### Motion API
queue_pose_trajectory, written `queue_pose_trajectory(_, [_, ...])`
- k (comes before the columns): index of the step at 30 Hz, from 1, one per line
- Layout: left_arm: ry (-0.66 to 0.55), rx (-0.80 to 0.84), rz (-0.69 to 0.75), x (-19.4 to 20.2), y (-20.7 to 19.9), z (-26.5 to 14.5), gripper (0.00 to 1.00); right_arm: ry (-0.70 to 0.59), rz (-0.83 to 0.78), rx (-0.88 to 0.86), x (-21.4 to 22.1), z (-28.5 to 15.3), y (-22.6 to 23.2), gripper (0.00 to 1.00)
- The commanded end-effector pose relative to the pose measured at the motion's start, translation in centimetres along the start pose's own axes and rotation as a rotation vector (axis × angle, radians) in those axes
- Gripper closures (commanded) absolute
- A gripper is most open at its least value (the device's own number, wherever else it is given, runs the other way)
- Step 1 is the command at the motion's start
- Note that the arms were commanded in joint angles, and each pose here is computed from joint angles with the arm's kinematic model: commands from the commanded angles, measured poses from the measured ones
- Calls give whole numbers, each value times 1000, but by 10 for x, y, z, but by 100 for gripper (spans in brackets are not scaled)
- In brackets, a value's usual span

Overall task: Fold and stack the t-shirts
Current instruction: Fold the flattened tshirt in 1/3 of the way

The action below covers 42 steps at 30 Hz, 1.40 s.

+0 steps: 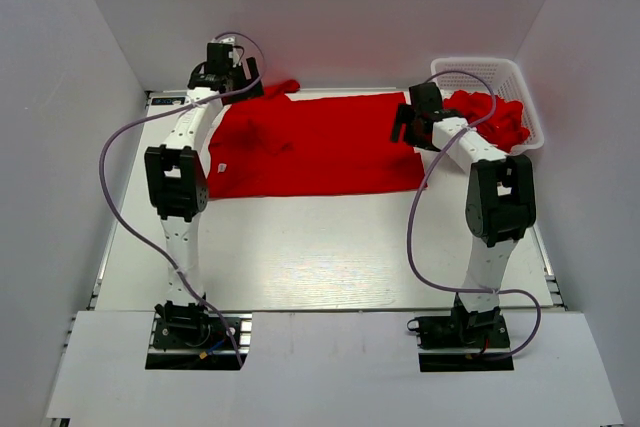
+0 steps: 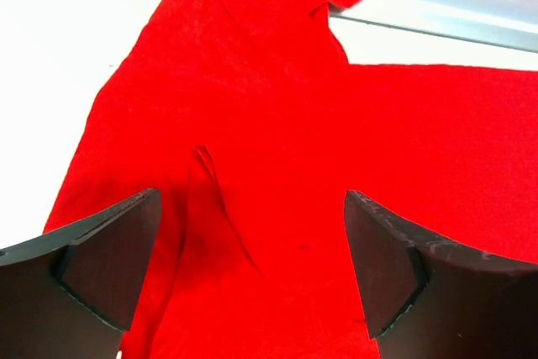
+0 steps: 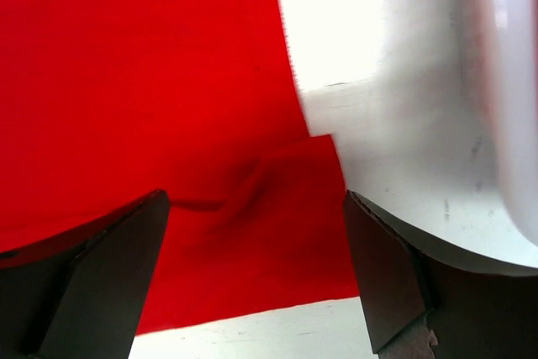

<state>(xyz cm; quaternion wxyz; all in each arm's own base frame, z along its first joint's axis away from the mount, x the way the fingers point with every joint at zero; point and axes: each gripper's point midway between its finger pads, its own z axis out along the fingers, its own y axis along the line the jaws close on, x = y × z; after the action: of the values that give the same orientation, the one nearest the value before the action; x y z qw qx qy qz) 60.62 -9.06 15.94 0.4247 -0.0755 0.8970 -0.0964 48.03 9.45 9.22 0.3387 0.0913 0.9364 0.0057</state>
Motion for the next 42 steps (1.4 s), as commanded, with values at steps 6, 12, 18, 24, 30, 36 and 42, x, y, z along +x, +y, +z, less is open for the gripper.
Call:
queue_pose_trajectory(6, [121, 157, 13, 48, -26, -64, 0, 32, -87, -191, 28, -40, 23, 10])
queue_pose_trajectory(12, [215, 248, -54, 122, -29, -93, 0, 80, -125, -252, 52, -37, 36, 10])
queue_pose_trajectory(18, [299, 201, -48, 169, -10, -99, 0, 111, -120, -268, 65, -25, 42, 10])
queue_pose_trajectory(24, [333, 79, -63, 186, 22, -91, 0, 149, -112, -247, 76, -10, 38, 10])
queue_pose_trajectory(30, [305, -185, -22, 174, 70, -74, 0, 180, -116, -228, 85, 0, 35, 10])
queue_pose_trajectory(36, [352, -203, -38, 185, 81, -47, 0, 202, -117, -187, 93, 10, 26, 10])
queue_pose_trajectory(42, [460, -211, -72, 223, 90, -43, 0, 227, -110, -174, 102, 12, 21, 10])
